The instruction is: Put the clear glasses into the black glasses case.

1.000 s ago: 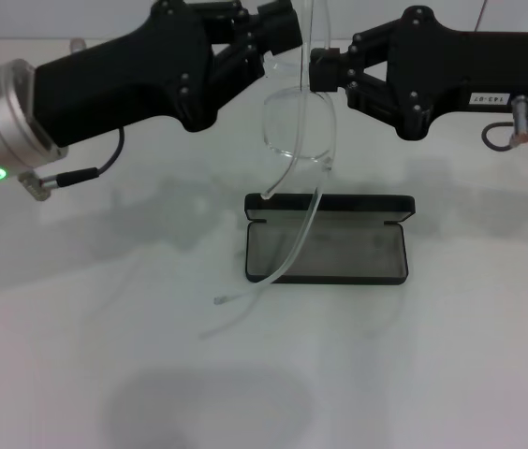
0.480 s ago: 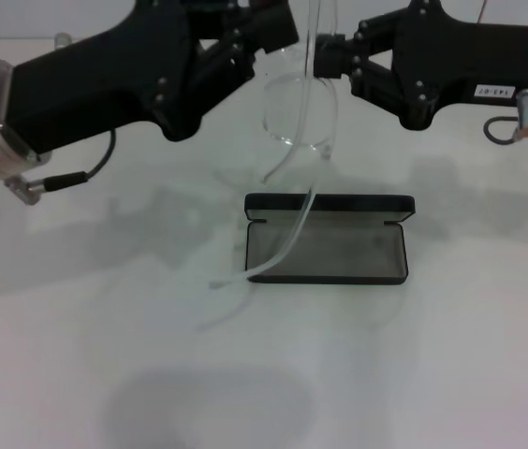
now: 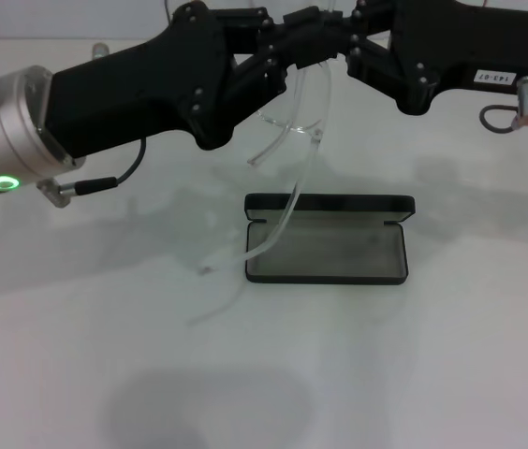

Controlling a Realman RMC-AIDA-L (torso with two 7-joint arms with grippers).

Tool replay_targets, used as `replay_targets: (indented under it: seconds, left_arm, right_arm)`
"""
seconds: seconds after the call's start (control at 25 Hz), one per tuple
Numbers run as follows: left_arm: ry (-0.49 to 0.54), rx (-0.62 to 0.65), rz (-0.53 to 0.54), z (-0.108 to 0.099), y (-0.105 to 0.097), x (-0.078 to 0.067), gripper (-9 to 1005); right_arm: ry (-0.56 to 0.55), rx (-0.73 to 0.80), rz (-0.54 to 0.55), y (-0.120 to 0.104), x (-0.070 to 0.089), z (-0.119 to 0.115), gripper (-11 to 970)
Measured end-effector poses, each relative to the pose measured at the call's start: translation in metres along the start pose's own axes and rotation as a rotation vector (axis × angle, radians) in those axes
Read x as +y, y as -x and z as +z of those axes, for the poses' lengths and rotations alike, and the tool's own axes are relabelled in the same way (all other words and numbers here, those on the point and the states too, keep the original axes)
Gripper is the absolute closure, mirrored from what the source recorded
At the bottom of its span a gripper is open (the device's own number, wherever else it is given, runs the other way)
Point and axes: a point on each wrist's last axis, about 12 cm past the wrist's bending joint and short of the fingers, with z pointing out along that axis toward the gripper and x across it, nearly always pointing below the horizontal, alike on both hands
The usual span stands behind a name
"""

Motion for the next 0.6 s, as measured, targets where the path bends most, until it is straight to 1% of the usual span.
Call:
replay_targets:
  seconds: [0.6]
  left_arm:
    - [0.066,0.014,-0.001,-0.0016,-0.0070,0.0056,911]
  right_arm:
    - [0.004,-0.009,-0.006,0.0018,-0.0003,0.0020,911]
